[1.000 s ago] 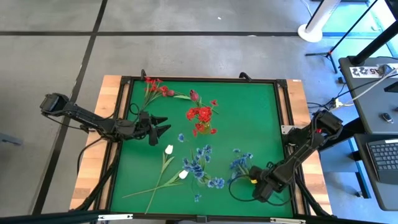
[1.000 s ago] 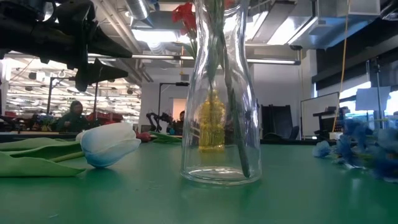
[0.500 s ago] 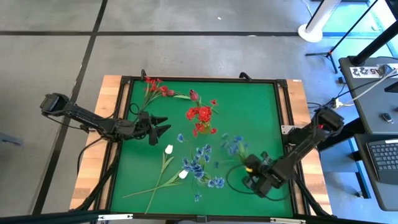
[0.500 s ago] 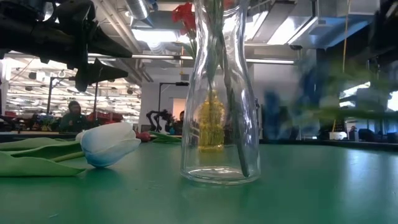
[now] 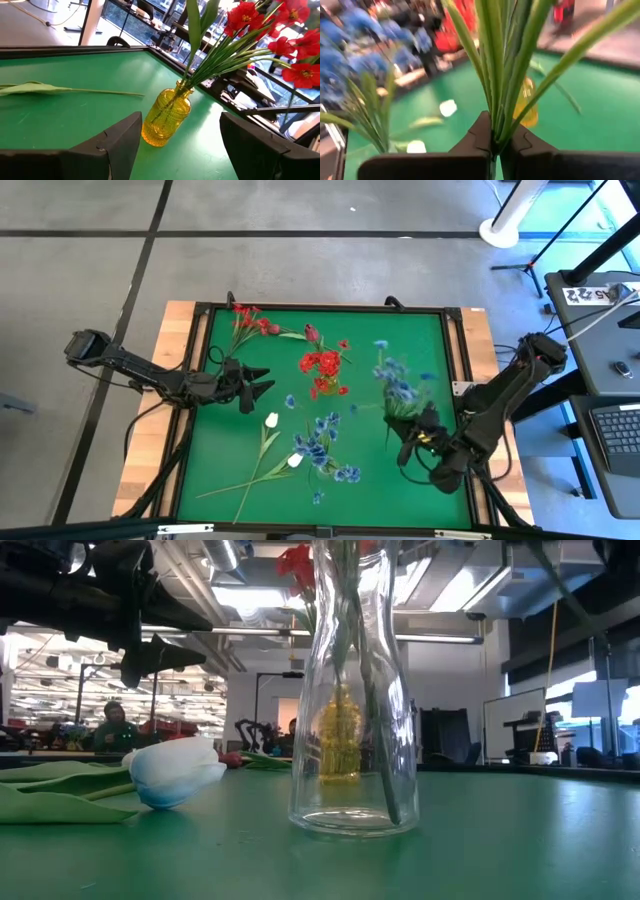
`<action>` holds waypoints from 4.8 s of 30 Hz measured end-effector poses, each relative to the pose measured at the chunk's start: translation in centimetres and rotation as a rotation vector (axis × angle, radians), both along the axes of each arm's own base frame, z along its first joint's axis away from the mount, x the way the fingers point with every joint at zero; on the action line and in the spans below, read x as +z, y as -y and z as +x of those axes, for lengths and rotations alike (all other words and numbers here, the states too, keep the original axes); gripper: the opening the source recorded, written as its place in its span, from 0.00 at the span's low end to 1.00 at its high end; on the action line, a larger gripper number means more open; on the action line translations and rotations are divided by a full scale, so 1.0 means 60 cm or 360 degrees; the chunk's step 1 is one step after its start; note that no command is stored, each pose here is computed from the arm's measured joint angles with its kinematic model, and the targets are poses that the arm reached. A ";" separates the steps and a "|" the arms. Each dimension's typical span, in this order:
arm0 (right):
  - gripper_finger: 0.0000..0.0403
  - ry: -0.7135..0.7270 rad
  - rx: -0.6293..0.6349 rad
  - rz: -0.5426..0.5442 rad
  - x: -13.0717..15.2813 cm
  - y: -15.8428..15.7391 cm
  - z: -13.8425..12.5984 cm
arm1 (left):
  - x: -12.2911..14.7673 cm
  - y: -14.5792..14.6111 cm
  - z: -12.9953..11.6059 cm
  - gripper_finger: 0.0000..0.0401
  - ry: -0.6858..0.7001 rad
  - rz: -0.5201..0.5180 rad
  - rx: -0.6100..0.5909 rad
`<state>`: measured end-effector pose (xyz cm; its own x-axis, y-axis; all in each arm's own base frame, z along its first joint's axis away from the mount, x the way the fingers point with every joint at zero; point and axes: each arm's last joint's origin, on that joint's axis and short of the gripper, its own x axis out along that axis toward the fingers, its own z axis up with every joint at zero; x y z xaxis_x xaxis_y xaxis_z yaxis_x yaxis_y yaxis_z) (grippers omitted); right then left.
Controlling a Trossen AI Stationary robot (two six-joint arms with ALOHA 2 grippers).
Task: Sort flowers into vase by color
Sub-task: Put the blue flowers into the transparent vase, then put the orange flowers into the yellow vase
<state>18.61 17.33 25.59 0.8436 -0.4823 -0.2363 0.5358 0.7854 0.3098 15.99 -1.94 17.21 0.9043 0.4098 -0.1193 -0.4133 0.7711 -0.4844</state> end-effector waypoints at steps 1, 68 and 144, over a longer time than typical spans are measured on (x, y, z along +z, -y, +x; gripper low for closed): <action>0.03 0.0041 -0.0010 -0.0039 0.006 -0.003 0.003 | 0.000 0.000 0.000 0.65 -0.0001 0.0000 0.0001; 0.07 0.0175 0.0991 -0.0590 -0.052 -0.029 0.208 | -0.001 0.000 0.000 0.65 -0.0013 0.0015 -0.0003; 0.60 -0.0895 0.0718 -0.0094 -0.013 0.062 0.046 | -0.072 -0.304 -0.029 0.57 -0.1971 -0.0859 0.0877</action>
